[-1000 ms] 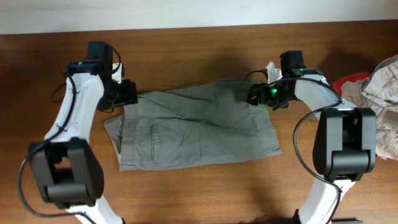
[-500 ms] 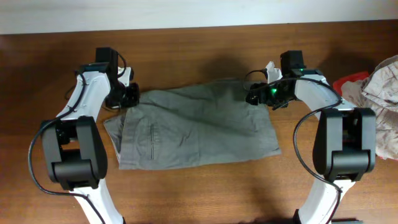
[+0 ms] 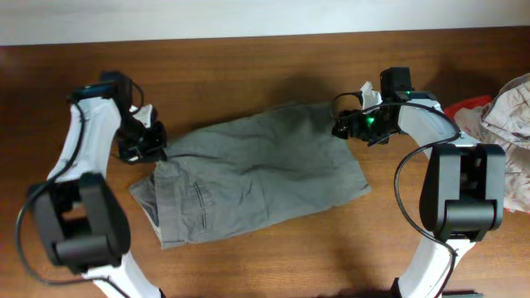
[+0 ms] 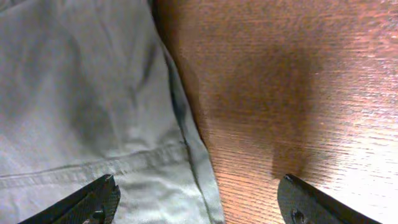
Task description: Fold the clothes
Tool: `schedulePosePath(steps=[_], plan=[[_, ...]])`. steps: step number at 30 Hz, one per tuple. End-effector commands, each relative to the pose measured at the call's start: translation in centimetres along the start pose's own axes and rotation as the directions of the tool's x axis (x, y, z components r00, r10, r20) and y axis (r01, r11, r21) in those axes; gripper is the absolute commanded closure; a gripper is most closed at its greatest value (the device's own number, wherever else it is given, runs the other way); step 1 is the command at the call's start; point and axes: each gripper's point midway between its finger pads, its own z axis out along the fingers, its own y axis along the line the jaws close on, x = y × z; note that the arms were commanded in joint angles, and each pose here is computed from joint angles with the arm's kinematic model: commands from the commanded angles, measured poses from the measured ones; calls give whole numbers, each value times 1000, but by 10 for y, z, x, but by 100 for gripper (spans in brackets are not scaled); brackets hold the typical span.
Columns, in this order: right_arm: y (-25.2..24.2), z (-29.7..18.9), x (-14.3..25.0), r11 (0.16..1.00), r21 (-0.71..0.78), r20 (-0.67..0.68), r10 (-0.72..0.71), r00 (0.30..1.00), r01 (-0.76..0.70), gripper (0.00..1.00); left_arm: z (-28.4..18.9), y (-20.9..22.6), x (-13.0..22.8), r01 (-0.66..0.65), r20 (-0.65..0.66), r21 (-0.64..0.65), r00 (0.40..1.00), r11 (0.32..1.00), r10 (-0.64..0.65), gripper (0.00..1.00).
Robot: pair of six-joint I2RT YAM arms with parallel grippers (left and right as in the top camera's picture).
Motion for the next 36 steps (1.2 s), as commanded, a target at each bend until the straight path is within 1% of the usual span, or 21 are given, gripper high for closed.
schedulePosePath(steps=[1, 2, 5, 7, 8, 12, 14, 17, 20, 23, 27, 29, 35, 36], plan=[[8, 0, 3, 998, -56, -14, 5, 1000, -5, 14, -21, 2, 3, 6, 48, -18, 999, 1000, -5, 63], [12, 0, 4, 997, -80, -21, 7, 1000, -9, 15, -19, 3, 3, 7, 42, -22, 999, 1000, -7, 52], [20, -5, 9, 993, -114, -36, 13, 999, -17, 15, -19, 3, 3, 8, 43, -22, 999, 1000, -7, 51], [22, -12, 17, 992, -109, -71, 64, 995, -71, 11, -19, 3, 3, 8, 43, -22, 999, 1000, -7, 41], [22, -13, 23, 989, -105, -98, 91, 991, -101, 10, -19, 3, 5, 9, 37, -22, 999, 1000, -8, 38], [25, -15, 40, 987, -106, -163, 104, 981, -122, 11, -19, 5, 20, 22, -22, -29, 999, 999, -23, 39], [25, -16, 43, 987, -107, -176, 96, 980, -116, 11, -19, 10, 27, 29, -52, -60, 998, 998, -32, 39], [25, -16, 45, 987, -105, -183, 101, 978, -121, 11, -19, 23, 30, 93, -53, -122, 994, 988, -100, 39], [25, -16, 47, 986, -104, -193, 105, 976, -126, 10, -11, 36, 35, 169, -65, -120, 982, 978, -177, 37], [25, -17, 49, 986, -102, -200, 107, 974, -130, 11, 5, 49, 48, 226, -110, -88, 966, 970, -235, 33], [25, -17, 50, 987, -100, -205, 102, 973, -125, 10, 34, 60, 65, 283, -161, 17, 947, 959, -276, 30], [23, -17, 50, 988, -92, -204, 100, 974, -120, 10, 49, 69, 75, 308, -172, 21, 938, 951, -300, 29], [18, -16, 51, 992, -62, -202, 100, 974, -114, 10, 66, 63, 65, 273, -119, 88, 958, 958, -262, 28], [16, -16, 51, 992, -51, -201, 100, 974, -112, 10, 69, 56, 61, 261, -106, 119, 963, 958, -250, 29]])
